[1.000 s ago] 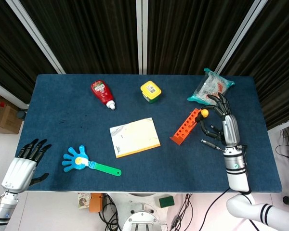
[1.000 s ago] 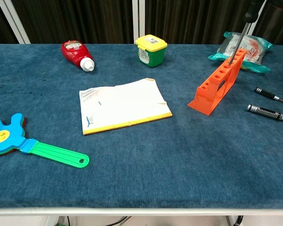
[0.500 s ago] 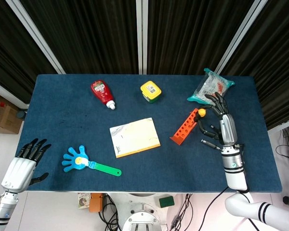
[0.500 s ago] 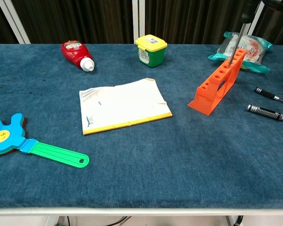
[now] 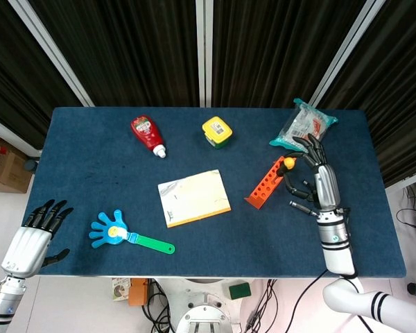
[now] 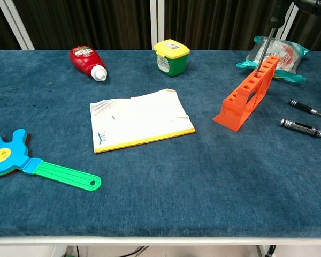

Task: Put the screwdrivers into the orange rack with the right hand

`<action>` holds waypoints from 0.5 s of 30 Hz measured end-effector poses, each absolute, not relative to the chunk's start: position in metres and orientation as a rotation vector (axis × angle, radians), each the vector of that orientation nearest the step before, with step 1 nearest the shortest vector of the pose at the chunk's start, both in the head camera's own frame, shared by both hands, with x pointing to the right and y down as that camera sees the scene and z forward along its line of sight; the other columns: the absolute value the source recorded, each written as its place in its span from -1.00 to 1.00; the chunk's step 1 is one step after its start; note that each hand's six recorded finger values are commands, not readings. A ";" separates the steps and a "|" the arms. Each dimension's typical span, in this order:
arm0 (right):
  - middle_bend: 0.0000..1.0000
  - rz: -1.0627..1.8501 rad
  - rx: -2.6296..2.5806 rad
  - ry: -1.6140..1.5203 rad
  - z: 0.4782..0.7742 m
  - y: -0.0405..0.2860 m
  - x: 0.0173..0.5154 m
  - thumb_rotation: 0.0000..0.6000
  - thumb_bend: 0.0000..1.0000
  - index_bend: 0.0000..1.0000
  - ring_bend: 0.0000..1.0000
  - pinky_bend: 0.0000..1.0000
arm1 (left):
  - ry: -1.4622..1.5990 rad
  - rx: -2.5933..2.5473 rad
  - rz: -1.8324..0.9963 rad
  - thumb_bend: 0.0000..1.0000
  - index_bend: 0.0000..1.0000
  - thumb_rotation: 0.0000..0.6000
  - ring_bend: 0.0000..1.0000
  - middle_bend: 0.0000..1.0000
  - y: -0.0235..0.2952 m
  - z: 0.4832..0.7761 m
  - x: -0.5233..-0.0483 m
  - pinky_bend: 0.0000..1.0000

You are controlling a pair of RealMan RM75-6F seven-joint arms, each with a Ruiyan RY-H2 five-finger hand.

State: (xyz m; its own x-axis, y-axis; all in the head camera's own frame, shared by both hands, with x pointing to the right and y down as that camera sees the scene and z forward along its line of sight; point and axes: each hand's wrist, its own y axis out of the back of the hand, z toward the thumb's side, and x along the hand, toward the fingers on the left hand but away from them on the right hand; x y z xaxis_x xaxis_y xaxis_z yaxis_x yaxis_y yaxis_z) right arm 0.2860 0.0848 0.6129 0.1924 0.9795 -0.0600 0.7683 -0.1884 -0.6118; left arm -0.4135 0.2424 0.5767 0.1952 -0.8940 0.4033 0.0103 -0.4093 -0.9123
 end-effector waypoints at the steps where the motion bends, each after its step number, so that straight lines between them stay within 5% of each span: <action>1: -0.73 0.628 -2.024 -1.632 0.613 0.085 0.287 1.00 -0.16 0.49 -1.00 -1.00 | 0.853 -1.621 -1.339 -0.89 -0.69 1.00 -0.94 -0.83 0.242 0.577 -0.413 -0.64; 8: -0.78 0.651 -2.032 -1.627 0.619 0.086 0.291 1.00 -0.26 0.23 -1.00 -1.00 | 0.850 -1.620 -1.339 -0.89 -0.69 1.00 -0.94 -0.83 0.243 0.577 -0.413 -0.64; 15: -0.91 0.688 -2.068 -1.614 0.624 0.088 0.294 1.00 -0.57 -0.48 -1.00 -1.00 | 0.848 -1.619 -1.346 -0.89 -0.69 1.00 -0.94 -0.83 0.242 0.579 -0.413 -0.64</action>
